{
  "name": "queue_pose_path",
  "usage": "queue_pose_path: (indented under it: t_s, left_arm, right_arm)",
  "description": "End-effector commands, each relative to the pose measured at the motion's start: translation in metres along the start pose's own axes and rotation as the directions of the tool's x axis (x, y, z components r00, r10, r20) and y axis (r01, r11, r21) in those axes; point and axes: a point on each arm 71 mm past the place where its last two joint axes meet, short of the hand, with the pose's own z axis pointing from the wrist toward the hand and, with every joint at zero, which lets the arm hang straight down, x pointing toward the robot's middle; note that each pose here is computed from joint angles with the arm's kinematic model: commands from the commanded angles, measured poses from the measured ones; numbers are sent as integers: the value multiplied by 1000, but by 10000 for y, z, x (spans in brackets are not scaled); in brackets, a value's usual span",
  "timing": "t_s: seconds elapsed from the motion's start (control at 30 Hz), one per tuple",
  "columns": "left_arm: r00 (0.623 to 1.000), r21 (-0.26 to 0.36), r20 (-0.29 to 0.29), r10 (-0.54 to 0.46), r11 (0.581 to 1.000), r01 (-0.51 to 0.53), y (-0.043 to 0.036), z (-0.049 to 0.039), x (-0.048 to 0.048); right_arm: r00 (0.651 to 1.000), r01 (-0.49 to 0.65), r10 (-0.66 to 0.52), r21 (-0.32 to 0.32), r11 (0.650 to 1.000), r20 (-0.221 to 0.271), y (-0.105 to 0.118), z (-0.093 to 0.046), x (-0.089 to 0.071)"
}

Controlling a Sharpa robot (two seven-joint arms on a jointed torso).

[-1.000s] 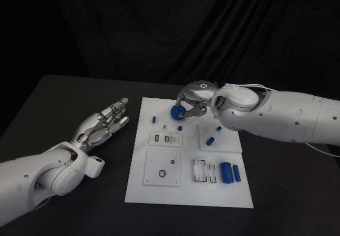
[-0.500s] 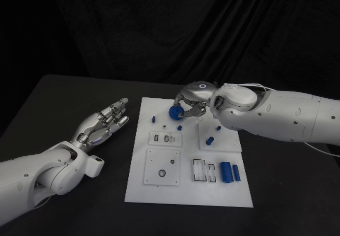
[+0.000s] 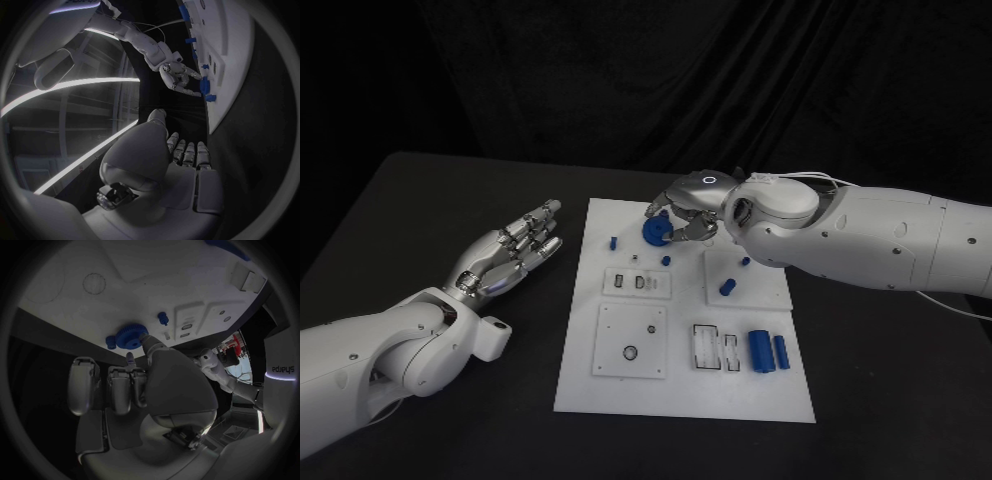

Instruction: Assemble the parts on the task board

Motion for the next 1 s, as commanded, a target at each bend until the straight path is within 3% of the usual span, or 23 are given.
queue_pose_path:
  t_s: [0.03,0.2,0.47,1.0]
  left_arm:
    - [1000,95,-21,-6,995,8,-73,12,18]
    - [1000,95,-21,-6,995,8,-72,13,17]
    - [1000,94,-19,-6,996,7,-73,1,3]
    - [1000,93,-24,-9,996,11,-69,9,10]
  right_arm:
    - [1000,5,-5,18,1000,-8,-10,-1,15]
    - [1000,3,-3,18,1000,13,-18,-12,3]
    - [996,-8,7,11,1000,85,-64,-108,-42]
    - [1000,-1,1,36,999,-6,-158,-161,37]
